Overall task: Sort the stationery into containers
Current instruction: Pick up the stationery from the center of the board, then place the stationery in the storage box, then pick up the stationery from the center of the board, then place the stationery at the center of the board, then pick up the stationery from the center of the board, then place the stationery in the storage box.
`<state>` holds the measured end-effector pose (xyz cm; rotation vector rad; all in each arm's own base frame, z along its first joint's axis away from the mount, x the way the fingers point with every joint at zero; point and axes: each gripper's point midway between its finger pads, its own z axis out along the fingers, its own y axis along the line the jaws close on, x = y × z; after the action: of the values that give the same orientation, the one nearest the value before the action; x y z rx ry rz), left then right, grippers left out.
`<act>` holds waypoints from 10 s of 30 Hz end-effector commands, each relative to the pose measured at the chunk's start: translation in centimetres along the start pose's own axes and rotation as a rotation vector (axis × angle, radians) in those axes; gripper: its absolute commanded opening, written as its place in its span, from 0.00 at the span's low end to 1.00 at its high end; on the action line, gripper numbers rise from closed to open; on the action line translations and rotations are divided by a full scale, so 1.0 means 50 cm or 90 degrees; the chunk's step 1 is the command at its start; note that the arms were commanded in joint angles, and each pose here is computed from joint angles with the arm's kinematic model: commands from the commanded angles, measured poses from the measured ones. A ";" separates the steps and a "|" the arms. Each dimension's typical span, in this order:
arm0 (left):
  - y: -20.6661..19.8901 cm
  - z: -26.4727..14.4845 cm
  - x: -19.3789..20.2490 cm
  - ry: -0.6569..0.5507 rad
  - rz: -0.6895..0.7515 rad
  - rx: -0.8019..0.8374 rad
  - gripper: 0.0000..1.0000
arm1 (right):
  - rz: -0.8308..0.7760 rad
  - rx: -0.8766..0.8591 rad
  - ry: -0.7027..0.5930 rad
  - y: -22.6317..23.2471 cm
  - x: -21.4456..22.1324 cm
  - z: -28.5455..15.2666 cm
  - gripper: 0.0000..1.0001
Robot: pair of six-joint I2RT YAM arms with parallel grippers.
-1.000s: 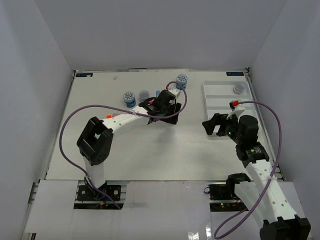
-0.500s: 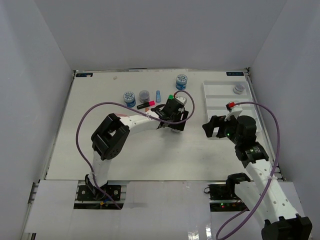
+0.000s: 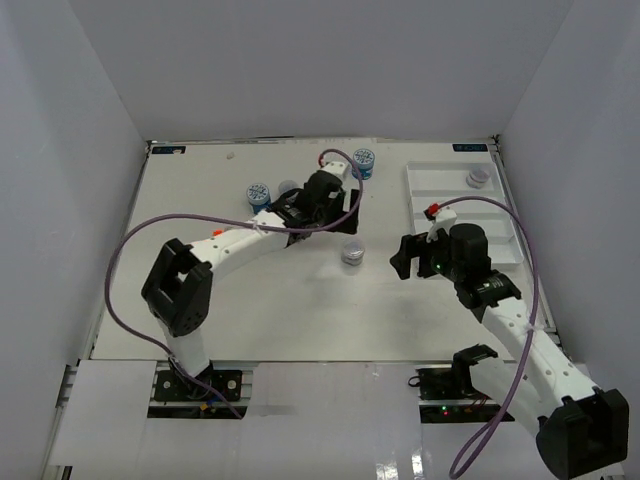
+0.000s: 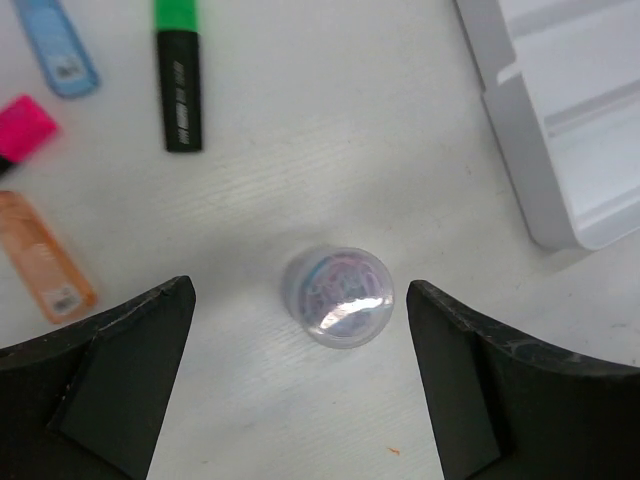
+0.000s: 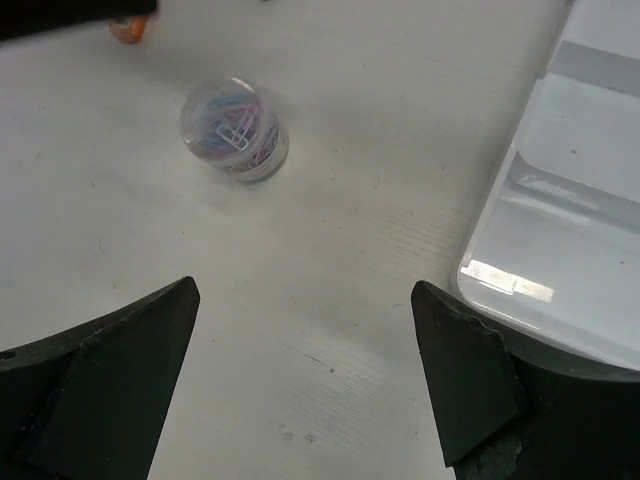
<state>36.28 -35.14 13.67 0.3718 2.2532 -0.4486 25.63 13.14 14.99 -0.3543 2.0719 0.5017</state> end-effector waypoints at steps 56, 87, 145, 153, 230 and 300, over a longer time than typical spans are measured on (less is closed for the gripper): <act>0.464 -0.306 0.065 -0.134 -0.165 -0.263 0.98 | -0.004 0.299 0.004 -0.281 -0.297 0.251 0.50; 0.452 -0.297 0.079 -0.114 -0.164 -0.241 0.98 | 0.111 0.366 0.006 -0.622 -0.282 0.377 0.88; 0.435 0.173 -0.124 0.003 -0.083 -0.334 0.95 | 0.050 0.009 -0.184 -0.036 -0.048 -0.051 0.90; 0.426 0.196 -0.113 0.018 -0.093 -0.305 0.89 | 0.047 0.007 -0.181 -0.035 -0.043 -0.048 0.90; 0.456 -0.331 0.090 -0.156 -0.170 -0.292 0.98 | -0.100 0.059 0.162 0.129 0.008 0.279 0.93; 0.440 -0.302 0.102 -0.115 -0.158 -0.257 0.98 | 0.012 0.299 0.025 -0.455 -0.317 0.435 0.87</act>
<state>31.58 -8.15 13.95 -0.1615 2.1731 -0.1172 58.13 3.35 6.37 -0.0114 2.3182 -0.0427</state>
